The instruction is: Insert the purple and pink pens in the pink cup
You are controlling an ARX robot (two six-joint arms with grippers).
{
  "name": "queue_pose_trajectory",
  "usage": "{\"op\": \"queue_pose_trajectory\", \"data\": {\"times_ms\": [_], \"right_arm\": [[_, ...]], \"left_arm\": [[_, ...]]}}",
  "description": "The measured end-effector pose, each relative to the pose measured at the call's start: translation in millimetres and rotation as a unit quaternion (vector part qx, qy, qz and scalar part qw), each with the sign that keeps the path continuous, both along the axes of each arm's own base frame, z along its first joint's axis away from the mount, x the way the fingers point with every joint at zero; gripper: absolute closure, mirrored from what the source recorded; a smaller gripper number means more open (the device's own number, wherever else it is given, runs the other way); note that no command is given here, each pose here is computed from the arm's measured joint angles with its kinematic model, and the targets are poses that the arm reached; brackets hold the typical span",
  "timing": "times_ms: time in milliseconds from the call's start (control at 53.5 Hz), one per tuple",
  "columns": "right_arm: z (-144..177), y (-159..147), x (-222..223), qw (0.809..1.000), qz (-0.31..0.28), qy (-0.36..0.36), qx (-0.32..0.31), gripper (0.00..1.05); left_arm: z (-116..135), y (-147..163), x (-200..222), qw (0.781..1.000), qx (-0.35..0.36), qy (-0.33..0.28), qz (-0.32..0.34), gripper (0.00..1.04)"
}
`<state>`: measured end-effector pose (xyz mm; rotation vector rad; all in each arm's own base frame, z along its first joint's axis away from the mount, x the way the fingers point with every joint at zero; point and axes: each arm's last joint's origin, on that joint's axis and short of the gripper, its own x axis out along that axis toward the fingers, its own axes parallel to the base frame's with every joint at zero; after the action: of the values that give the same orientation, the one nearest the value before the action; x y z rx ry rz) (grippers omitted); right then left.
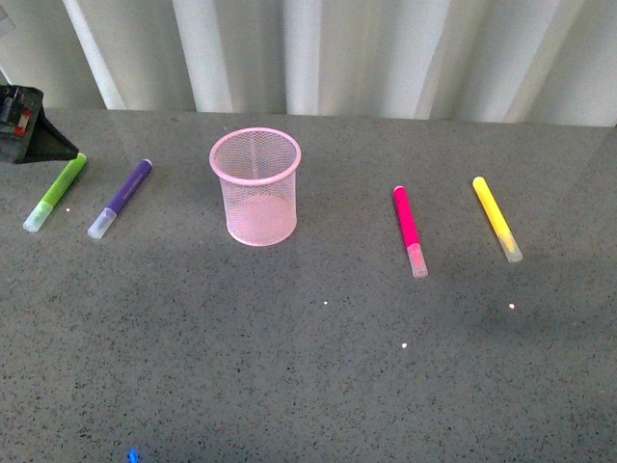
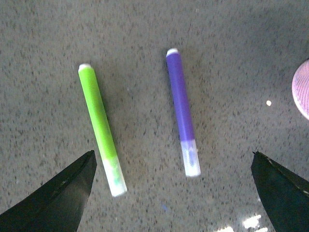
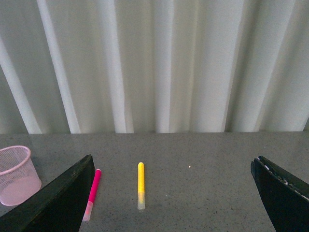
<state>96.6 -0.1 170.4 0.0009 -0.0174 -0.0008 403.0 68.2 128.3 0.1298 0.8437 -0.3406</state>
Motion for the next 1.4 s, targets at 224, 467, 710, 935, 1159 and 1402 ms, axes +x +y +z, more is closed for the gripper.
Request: {"op": "queue_pose_trajectory", "data": {"times_ms": [224,467,710,935,1159,1402], "right_arm": [[0,0,0,1.0,0.0,0.0,0.0,0.07],[0,0,0,1.0,0.0,0.0,0.0,0.07],[0,0,0,1.0,0.0,0.0,0.0,0.07],[0,0,0,1.0,0.0,0.0,0.0,0.07],[0,0,0,1.0,0.0,0.0,0.0,0.07],[0,0,0,1.0,0.0,0.0,0.0,0.07]], "left_arm": [[6,-8,24,1.0,-0.007,-0.026,-0.009,0.07],[-20,-32,48,0.999,0.005,-0.006,-0.031,0.07],[-30,-43,64,0.999,0.02,0.0,-0.046,0.07],[-36,-38,71,0.999,0.026,0.006,-0.042,0.07],[-47,-34,75,0.999,0.033,0.014,-0.041,0.07],[-59,-34,77,0.998,0.032,0.022,-0.042,0.07]]}}
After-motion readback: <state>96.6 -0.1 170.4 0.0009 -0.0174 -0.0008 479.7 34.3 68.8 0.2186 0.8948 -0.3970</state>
